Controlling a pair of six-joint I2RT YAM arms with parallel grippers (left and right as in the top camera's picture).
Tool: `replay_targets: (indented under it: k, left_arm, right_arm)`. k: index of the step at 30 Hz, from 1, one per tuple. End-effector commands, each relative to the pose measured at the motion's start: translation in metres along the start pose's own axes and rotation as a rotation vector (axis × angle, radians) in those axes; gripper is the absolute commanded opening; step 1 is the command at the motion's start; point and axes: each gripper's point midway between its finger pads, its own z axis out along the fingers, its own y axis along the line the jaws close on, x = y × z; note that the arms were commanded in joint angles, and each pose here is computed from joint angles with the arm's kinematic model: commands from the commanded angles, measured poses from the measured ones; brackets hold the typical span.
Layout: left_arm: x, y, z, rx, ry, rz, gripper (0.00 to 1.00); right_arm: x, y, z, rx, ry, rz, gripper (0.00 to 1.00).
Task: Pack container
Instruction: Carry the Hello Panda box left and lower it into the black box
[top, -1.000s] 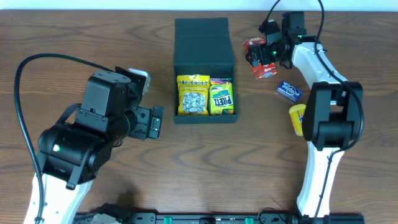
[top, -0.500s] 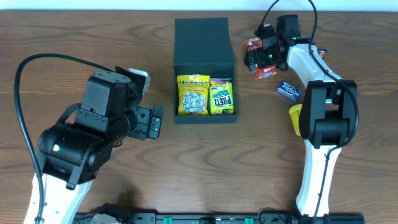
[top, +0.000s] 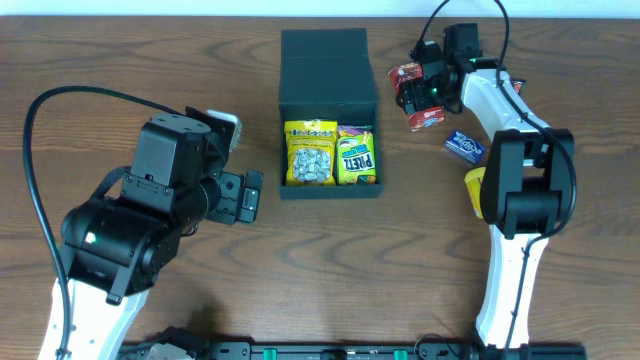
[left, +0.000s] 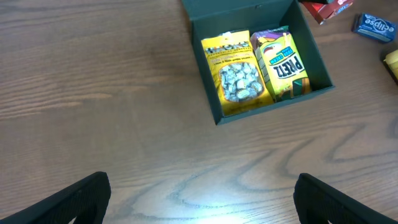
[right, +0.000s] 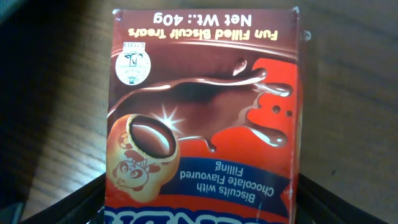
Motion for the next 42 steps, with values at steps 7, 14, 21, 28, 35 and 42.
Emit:
replay_targets:
  k: [7, 14, 21, 28, 35, 42]
  left_arm:
    - [-0.003, 0.001, -0.005, -0.001, -0.014, 0.004, 0.95]
    - [-0.003, 0.001, -0.005, -0.001, -0.014, 0.004, 0.95]
    - [-0.003, 0.001, -0.005, -0.001, -0.014, 0.004, 0.95]
    - [-0.003, 0.001, -0.005, -0.001, -0.014, 0.004, 0.95]
    - [-0.003, 0.001, -0.005, -0.001, -0.014, 0.004, 0.95]
    - [-0.003, 0.001, -0.005, -0.001, -0.014, 0.004, 0.95]
  right_arm:
    - [-0.033, 0.012, -0.045, -0.006, -0.017, 0.018, 0.78]
    - [-0.070, 0.055, -0.108, -0.132, -0.082, 0.012, 0.77]
    - [-0.067, 0.116, -0.125, -0.181, -0.026, 0.001, 0.76]
    - [-0.039, 0.189, -0.117, -0.212, 0.108, 0.060, 0.75]
    - [-0.002, 0.204, -0.111, 0.080, 0.214, 0.104, 0.74]
    - [0.021, 0.194, -0.106, 0.232, 0.262, 0.203, 0.75]
